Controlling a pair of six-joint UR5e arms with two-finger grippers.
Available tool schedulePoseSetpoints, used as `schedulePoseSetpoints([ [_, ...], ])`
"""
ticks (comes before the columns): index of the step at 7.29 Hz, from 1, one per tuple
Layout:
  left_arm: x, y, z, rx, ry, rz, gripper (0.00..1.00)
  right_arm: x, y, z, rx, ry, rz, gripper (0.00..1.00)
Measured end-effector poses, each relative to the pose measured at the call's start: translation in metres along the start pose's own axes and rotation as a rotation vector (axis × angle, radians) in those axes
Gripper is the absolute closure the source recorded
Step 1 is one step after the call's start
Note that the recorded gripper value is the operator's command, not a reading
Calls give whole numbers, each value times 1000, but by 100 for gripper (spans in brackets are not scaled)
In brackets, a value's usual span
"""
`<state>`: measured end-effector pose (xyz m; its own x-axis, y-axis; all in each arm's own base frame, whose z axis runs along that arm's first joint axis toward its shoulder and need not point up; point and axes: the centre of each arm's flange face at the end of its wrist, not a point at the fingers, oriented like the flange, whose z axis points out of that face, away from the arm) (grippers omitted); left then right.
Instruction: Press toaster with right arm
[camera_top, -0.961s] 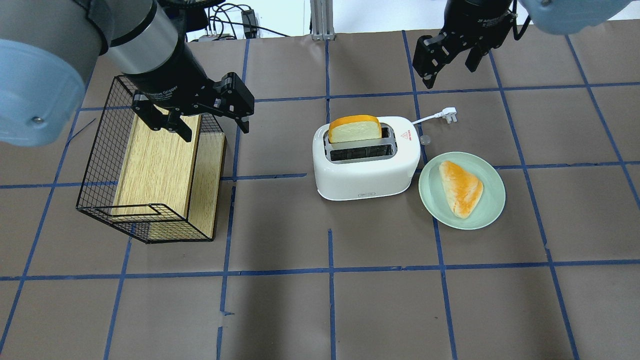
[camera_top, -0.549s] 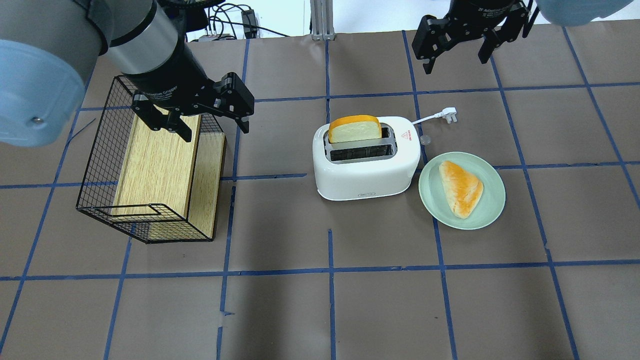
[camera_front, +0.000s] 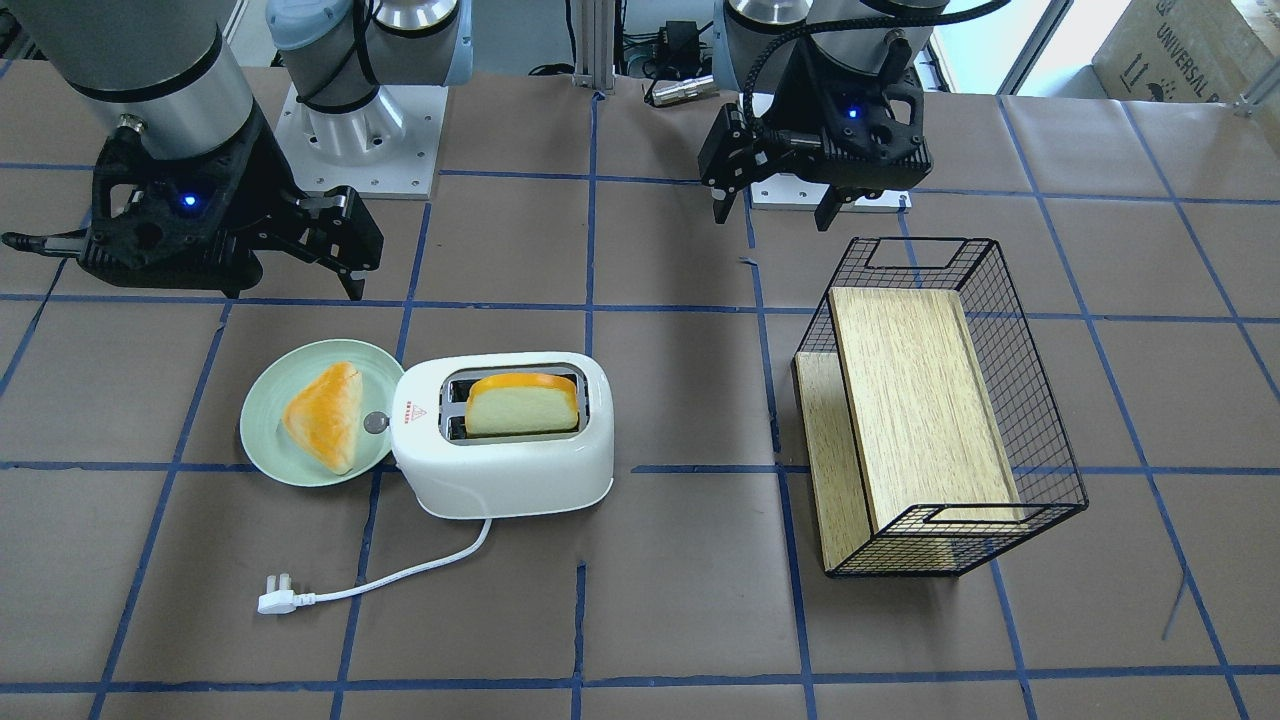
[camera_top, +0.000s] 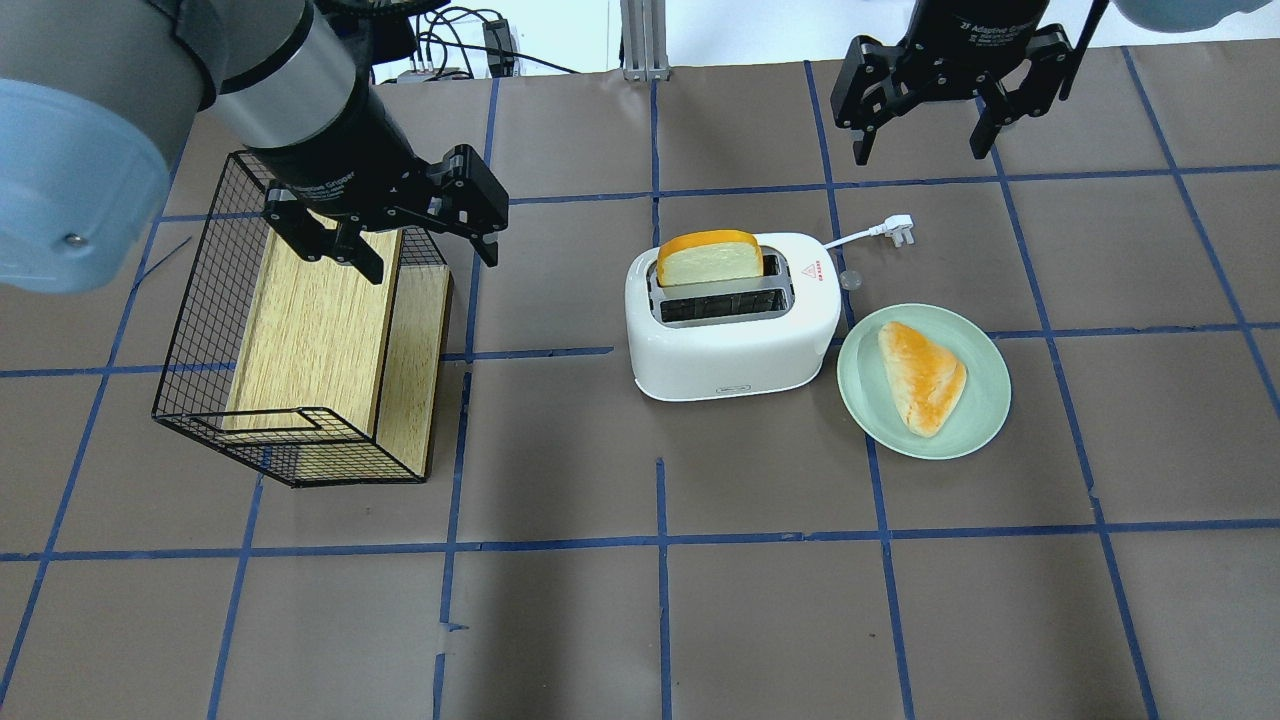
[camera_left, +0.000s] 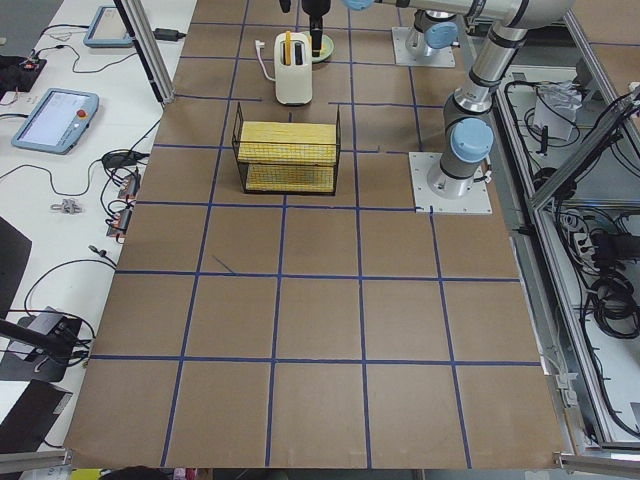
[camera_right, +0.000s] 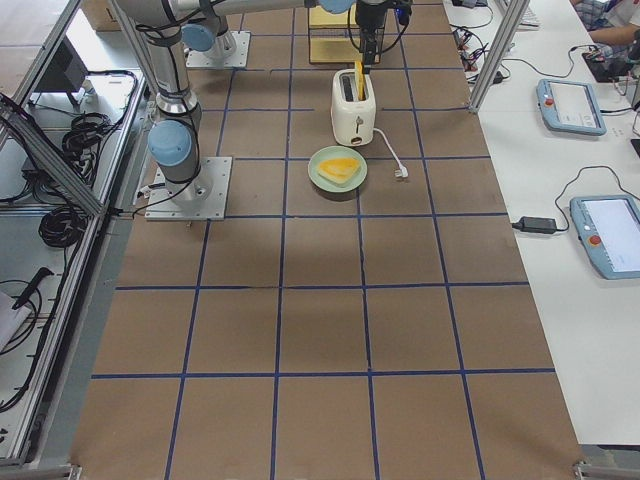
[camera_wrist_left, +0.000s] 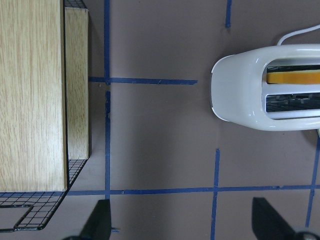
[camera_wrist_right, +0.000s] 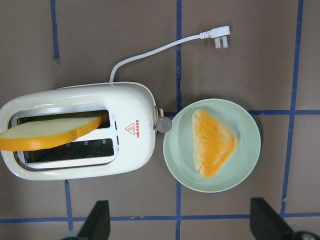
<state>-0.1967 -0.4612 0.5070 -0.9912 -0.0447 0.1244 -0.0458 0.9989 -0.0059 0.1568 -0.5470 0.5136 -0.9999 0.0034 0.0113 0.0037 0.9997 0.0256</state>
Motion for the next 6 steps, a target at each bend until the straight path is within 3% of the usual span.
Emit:
schedulePoseSetpoints([
  [6,0,0,0,0,0,0,0,0,1,1,-8,2,6,0],
])
